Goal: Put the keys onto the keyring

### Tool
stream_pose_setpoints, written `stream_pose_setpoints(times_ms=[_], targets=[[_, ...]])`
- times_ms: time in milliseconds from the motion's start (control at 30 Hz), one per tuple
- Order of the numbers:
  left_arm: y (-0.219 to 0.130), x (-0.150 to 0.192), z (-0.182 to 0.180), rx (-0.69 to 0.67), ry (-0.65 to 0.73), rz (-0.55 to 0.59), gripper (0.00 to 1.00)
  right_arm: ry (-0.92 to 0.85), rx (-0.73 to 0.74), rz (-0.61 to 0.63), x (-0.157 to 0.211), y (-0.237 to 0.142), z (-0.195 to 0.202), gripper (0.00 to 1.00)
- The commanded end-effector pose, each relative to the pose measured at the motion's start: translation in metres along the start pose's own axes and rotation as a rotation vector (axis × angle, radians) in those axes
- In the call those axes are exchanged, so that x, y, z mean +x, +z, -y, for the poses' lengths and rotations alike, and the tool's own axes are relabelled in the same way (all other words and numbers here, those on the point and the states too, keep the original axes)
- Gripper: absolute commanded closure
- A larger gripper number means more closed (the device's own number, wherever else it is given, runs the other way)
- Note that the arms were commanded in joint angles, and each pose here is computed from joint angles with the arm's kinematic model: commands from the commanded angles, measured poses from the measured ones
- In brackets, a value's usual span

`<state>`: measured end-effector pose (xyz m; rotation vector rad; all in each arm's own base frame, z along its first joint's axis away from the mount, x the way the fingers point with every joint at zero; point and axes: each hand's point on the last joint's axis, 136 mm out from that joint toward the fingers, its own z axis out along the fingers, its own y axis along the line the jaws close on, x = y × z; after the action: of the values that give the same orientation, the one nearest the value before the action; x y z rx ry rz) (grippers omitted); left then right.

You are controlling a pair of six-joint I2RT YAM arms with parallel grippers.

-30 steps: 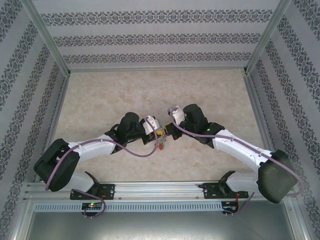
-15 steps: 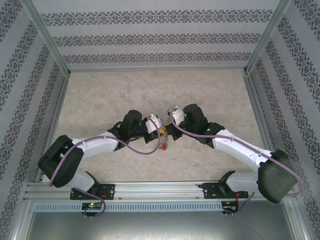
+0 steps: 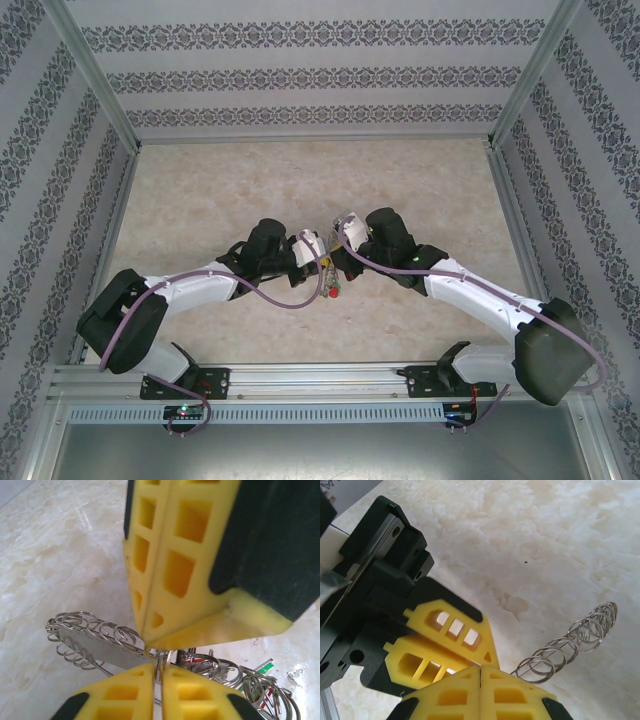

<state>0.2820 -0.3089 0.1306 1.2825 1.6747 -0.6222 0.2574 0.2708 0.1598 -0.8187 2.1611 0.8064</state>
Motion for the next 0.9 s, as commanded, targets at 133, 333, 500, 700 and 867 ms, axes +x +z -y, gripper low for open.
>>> stream_pose_setpoints(times_ms=[133, 333, 500, 700, 867], targets=[[0.001, -0.010, -0.009, -0.007, 0.021, 0.017, 0.85, -0.038, -0.057, 0.031, -0.014, 0.000, -0.014, 1.00], [0.001, -0.014, -0.008, 0.001, 0.020, 0.032, 0.82, -0.035, -0.060, 0.032, -0.014, 0.001, -0.014, 1.00], [0.001, -0.015, -0.010, -0.009, 0.021, 0.035, 0.81, -0.033, -0.066, 0.025, -0.013, 0.001, -0.015, 1.00], [0.002, -0.014, -0.012, -0.015, 0.020, 0.025, 0.95, -0.029, -0.050, 0.018, -0.010, 0.001, -0.012, 1.00], [0.001, -0.009, -0.010, -0.014, 0.019, 0.010, 1.00, -0.012, 0.010, 0.024, -0.009, -0.002, -0.001, 1.00]])
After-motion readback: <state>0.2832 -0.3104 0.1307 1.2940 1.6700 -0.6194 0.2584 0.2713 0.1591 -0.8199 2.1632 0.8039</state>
